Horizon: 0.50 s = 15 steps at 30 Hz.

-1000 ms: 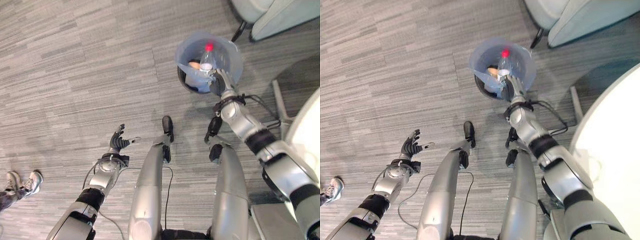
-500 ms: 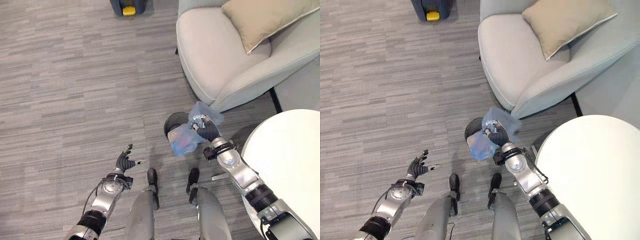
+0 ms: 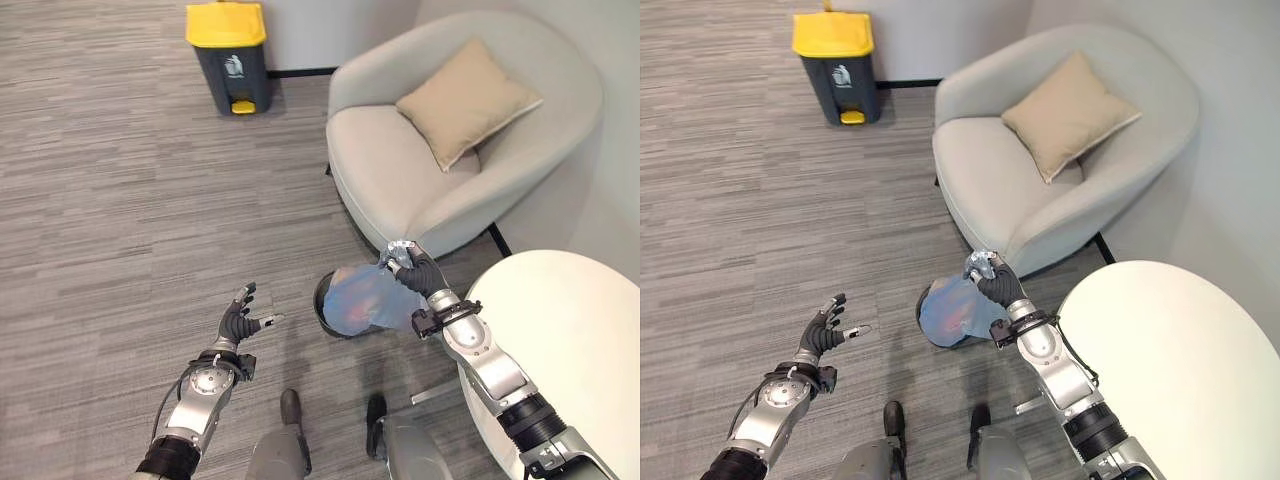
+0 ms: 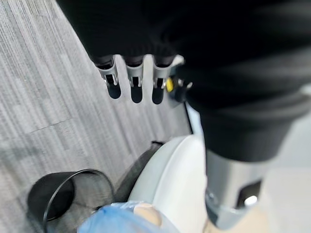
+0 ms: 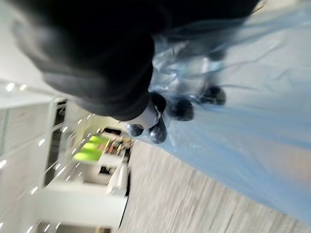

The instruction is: Gather garbage on tea table into small bin, then transfer packed bag to large trash can.

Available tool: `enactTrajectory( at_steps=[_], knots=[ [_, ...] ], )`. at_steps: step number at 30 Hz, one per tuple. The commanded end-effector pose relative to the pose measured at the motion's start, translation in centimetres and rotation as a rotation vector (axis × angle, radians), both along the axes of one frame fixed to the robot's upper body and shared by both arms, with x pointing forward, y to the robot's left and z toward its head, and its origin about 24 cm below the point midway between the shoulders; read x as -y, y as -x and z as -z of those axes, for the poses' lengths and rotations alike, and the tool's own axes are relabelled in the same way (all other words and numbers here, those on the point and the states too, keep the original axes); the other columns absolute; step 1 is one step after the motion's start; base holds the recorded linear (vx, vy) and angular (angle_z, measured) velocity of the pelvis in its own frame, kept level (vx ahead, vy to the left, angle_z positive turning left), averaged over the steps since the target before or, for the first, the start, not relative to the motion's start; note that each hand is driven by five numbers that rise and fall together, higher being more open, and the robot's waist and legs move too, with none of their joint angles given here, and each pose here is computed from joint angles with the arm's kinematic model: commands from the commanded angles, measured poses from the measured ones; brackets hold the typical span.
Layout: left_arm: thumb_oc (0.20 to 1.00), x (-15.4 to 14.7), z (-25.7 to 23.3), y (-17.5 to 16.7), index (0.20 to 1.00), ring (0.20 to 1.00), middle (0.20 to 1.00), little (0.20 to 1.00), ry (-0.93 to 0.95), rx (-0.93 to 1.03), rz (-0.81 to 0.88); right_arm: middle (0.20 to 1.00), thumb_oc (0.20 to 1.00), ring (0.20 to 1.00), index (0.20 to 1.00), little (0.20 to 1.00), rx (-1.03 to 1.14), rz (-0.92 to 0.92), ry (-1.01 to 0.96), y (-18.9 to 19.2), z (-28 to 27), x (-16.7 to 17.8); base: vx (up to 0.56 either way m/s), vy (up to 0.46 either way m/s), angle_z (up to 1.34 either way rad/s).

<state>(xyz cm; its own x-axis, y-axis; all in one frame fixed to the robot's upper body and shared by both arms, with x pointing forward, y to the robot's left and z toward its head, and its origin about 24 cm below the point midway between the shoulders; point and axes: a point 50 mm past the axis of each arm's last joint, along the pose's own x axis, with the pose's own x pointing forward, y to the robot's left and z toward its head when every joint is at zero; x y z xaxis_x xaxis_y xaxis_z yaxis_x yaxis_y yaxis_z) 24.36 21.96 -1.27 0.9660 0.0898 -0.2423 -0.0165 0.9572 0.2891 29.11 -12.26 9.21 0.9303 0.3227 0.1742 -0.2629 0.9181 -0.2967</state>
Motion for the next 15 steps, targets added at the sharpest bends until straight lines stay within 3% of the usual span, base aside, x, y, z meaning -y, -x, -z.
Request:
enactTrajectory(
  at_steps=[1,5,10,15],
  knots=[
    [1.0,0.4,-1.5,-0.3,1.0,1.0,1.0,1.0,-0.041,0.068,0.07,0.2,0.2,0.2,0.2,0.2,0.164,-0.026,-0.118,-0.2,-3.7,-0.6,-0.27,-0.272,0.3],
    [1.0,1.4,-2.0,-0.9,1.0,1.0,1.0,1.0,-0.023,0.09,0.112,0.2,0.2,0.2,0.2,0.2,0.16,-0.01,-0.132,-0.5,-3.8,-0.1,-0.24,-0.163,0.39],
    [1.0,4.2,-4.1,-1.9,1.0,1.0,1.0,1.0,-0.058,0.176,0.288,0.2,0.2,0.2,0.2,0.2,0.134,-0.051,-0.126,-0.5,-3.6,-0.3,-0.26,-0.031,0.89],
    [1.0,6.1,-4.7,-2.2,1.0,1.0,1.0,1.0,-0.05,0.203,0.38,0.2,0.2,0.2,0.2,0.2,0.119,-0.109,-0.099,-0.3,-3.5,-0.8,0.01,0.08,0.43]
  ],
)
